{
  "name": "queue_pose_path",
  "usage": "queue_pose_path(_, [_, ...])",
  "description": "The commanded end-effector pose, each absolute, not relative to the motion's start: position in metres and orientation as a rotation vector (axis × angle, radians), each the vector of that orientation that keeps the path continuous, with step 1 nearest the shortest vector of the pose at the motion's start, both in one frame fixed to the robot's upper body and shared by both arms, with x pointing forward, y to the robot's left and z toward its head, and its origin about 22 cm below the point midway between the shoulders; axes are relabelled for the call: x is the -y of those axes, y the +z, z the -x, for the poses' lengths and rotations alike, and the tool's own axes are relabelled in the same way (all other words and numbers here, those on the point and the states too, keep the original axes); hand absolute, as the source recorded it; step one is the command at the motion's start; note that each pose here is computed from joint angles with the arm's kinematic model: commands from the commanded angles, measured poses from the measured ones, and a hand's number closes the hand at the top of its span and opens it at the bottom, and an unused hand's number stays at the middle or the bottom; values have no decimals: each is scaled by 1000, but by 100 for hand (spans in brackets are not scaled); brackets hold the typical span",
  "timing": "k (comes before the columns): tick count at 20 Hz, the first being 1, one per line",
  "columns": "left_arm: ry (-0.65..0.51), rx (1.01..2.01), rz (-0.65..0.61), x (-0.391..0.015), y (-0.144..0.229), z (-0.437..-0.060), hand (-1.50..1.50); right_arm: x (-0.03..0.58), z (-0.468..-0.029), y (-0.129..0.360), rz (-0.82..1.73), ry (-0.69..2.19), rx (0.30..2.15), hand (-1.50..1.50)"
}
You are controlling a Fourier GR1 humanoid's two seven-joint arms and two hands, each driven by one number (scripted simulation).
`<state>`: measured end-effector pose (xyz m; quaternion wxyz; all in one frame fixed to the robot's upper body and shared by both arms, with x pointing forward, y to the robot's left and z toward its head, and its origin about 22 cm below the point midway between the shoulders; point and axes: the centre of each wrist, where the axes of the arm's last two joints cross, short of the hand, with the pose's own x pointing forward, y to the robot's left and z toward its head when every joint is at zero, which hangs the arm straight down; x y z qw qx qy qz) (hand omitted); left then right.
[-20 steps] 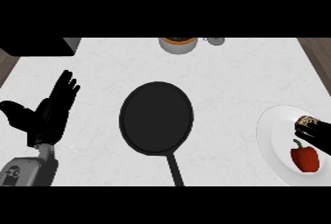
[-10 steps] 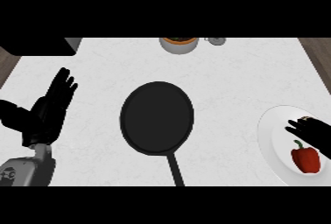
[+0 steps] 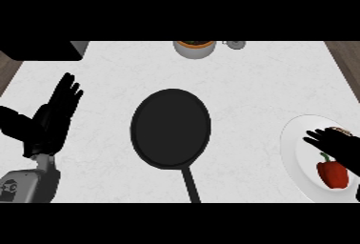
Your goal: Pick the bell pepper from the plate and place it in the pan
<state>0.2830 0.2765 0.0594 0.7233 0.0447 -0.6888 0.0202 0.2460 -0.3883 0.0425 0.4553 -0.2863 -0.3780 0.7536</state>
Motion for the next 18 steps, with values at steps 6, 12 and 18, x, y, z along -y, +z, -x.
queue_pose_path(6, [41, 1518, -105, -279, 49, -274, 0, 370, -257, -2, 657, 1841, 952, -150])
queue_pose_path(12, [29, 1527, -99, -263, 63, -264, 0, 366, -248, -19, 597, 1883, 995, 150])
queue_pose_path(18, [47, 1538, -96, -259, 69, -289, 0, 374, -269, -5, 590, 1883, 1055, 150])
